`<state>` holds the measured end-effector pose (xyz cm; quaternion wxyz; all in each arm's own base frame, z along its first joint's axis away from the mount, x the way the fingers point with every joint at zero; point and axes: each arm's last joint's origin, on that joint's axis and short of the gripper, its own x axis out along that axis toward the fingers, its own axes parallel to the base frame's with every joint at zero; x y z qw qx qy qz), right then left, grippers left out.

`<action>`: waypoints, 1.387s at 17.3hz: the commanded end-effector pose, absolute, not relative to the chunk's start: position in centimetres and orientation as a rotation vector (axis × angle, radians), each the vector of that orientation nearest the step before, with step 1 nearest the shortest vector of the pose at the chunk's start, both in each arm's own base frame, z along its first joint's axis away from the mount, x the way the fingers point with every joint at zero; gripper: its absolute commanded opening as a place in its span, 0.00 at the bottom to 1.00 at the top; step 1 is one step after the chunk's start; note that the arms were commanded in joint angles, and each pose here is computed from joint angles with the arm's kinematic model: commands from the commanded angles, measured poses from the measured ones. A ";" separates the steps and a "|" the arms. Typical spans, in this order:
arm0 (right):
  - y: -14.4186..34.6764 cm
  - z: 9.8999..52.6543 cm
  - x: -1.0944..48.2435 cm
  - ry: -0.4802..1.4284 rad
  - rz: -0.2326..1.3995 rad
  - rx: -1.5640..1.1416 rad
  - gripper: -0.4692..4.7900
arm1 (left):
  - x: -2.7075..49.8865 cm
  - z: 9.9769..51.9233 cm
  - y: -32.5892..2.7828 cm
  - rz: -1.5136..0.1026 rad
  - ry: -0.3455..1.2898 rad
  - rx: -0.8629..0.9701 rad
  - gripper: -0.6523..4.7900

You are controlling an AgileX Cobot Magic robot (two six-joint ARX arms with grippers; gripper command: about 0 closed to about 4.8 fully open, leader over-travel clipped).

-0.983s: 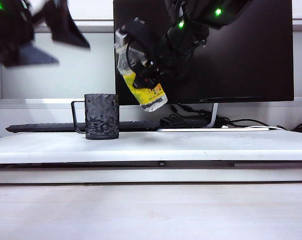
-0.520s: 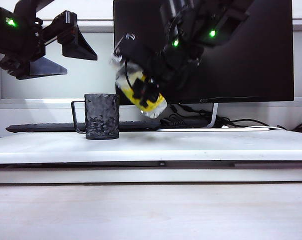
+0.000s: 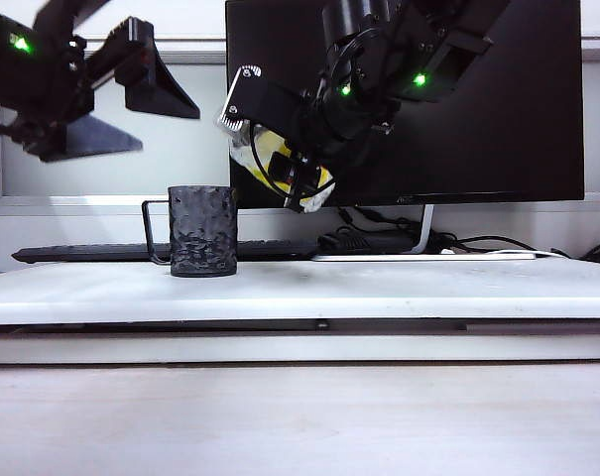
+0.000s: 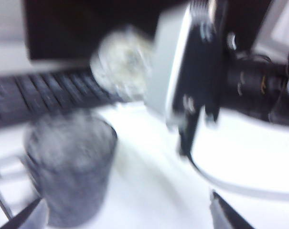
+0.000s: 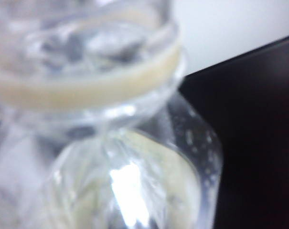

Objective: Carefully pick up the bottle and pour some water from the bottle into the cup.

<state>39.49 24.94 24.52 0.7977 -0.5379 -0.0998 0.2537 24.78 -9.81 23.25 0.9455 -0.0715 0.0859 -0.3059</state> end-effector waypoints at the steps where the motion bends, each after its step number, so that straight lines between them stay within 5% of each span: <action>1: 25.0 26.1 39.4 -0.337 0.487 -1.222 0.44 | 24.7 23.3 -9.9 -0.653 0.180 -0.150 1.00; 12: 25.4 23.1 41.4 -0.432 0.509 -1.353 0.44 | 24.7 23.7 -10.0 -0.703 0.142 -0.152 1.00; 17: 25.3 25.6 42.6 -0.483 0.449 -1.350 0.44 | 24.7 23.7 -10.0 -0.703 0.149 -0.152 1.00; 24: 26.5 25.3 42.0 -0.525 0.563 -1.343 0.44 | 25.0 23.3 -9.4 -0.486 0.117 0.036 1.00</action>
